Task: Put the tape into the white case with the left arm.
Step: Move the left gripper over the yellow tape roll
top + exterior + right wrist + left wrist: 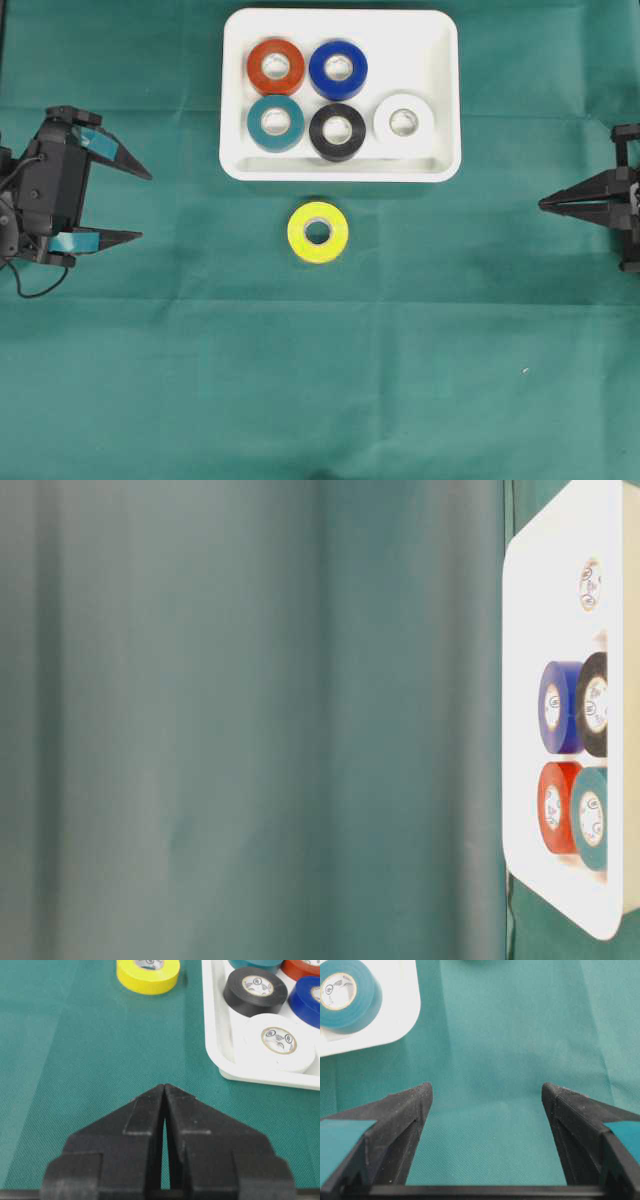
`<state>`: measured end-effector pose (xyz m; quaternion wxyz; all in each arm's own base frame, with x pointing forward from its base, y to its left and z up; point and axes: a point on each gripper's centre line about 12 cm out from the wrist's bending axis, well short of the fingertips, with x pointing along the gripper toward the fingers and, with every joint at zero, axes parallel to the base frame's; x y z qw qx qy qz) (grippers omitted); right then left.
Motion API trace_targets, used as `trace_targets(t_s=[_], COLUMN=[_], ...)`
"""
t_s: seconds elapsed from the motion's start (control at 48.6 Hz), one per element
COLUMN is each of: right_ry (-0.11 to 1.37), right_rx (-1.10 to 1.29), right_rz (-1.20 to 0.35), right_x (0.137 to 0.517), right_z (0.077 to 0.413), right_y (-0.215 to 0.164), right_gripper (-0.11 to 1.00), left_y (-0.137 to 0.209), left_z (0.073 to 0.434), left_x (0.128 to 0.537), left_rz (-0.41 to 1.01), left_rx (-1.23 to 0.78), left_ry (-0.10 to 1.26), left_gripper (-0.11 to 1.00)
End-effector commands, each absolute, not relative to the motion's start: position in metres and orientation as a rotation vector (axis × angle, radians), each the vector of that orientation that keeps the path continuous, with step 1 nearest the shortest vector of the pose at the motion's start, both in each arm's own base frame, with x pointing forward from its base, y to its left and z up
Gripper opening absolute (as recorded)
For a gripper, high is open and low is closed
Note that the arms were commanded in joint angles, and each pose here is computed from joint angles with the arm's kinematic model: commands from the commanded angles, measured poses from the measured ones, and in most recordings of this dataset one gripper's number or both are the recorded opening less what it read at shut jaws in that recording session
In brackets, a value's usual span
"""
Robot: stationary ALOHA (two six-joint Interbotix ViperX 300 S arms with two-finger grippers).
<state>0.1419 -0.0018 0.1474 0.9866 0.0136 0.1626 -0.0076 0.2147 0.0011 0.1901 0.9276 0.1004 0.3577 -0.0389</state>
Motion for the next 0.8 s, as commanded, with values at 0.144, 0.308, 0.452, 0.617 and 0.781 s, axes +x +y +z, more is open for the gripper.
trace_targets(t_s=[0.144, 0.308, 0.452, 0.617, 0.781], right_ry=[0.31, 0.311, 0.31, 0.311, 0.31], right_rx=[0.028, 0.027, 0.027, 0.027, 0.028], right_rz=[-0.016, -0.014, -0.014, -0.014, -0.016], right_x=[0.144, 0.144, 0.144, 0.144, 0.144], right_z=[0.152, 0.152, 0.152, 0.152, 0.152], right_y=[-0.002, -0.002, -0.002, -0.002, -0.002], right_gripper=[-0.09, -0.09, -0.09, -0.09, -0.09], left_y=[-0.005, -0.016, -0.025, -0.031, -0.038], left_z=[0.197, 0.19, 0.182, 0.174, 0.169], left_x=[0.232, 0.255, 0.282, 0.311, 0.337], left_rz=[-0.101, -0.143, -0.173, -0.19, -0.202], left_rx=[0.212, 0.228, 0.241, 0.248, 0.254], left_ry=[0.699, 0.728, 0.777, 0.814, 0.826], left_gripper=[0.9, 0.89, 0.89, 0.89, 0.89])
